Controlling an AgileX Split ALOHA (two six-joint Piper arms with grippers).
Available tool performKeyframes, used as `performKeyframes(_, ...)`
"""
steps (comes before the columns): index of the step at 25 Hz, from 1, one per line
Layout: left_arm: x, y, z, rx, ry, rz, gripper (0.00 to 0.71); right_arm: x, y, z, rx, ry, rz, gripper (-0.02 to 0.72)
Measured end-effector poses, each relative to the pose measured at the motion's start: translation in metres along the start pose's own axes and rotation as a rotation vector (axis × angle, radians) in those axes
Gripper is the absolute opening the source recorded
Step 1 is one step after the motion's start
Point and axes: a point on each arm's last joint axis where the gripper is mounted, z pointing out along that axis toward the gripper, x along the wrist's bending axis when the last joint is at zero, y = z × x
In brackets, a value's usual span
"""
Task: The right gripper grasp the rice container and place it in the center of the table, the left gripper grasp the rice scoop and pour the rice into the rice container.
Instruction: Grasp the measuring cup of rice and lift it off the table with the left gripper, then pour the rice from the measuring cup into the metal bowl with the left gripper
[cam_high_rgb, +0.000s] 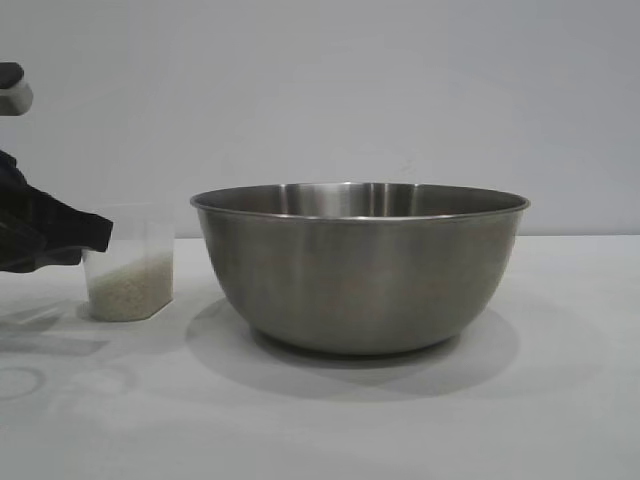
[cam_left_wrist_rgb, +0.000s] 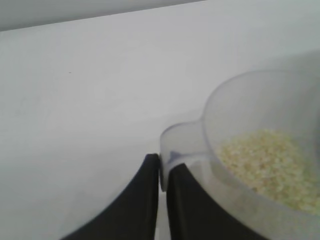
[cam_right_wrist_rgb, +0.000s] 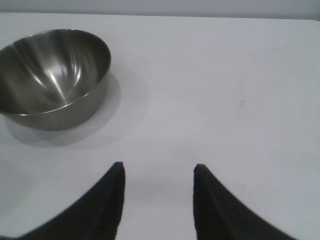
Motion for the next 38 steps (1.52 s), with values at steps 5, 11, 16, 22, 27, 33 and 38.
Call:
performKeyframes(5,-0.002,0.009,-0.002,-0.031,-0.02,0.039,0.0,0.0,0.0,0.0,0.0,0.0,0.0,0.311)
performKeyframes(11,-0.004,0.025,-0.006,-0.087,-0.044,0.119,0.0,0.0,0.0,0.0,0.0,0.0,0.0,0.311)
performKeyframes(16,-0.007,0.046,-0.005,-0.166,-0.054,0.235,0.0,0.0,0.0,0.0,0.0,0.0,0.0,0.311)
performKeyframes(22,-0.019,0.075,0.005,-0.306,-0.118,0.455,0.0,0.0,0.0,0.0,0.0,0.0,0.0,0.311)
performKeyframes(27,-0.025,0.098,0.015,-0.413,-0.106,0.658,0.0,0.0,0.0,0.0,0.0,0.0,0.0,0.311)
performKeyframes(33,-0.043,0.117,0.02,-0.572,-0.192,0.955,0.0,0.0,0.0,0.0,0.0,0.0,0.0,0.311)
performKeyframes(38,-0.057,0.12,0.018,-0.697,-0.265,1.232,0.0,0.0,0.0,0.0,0.0,0.0,0.0,0.311)
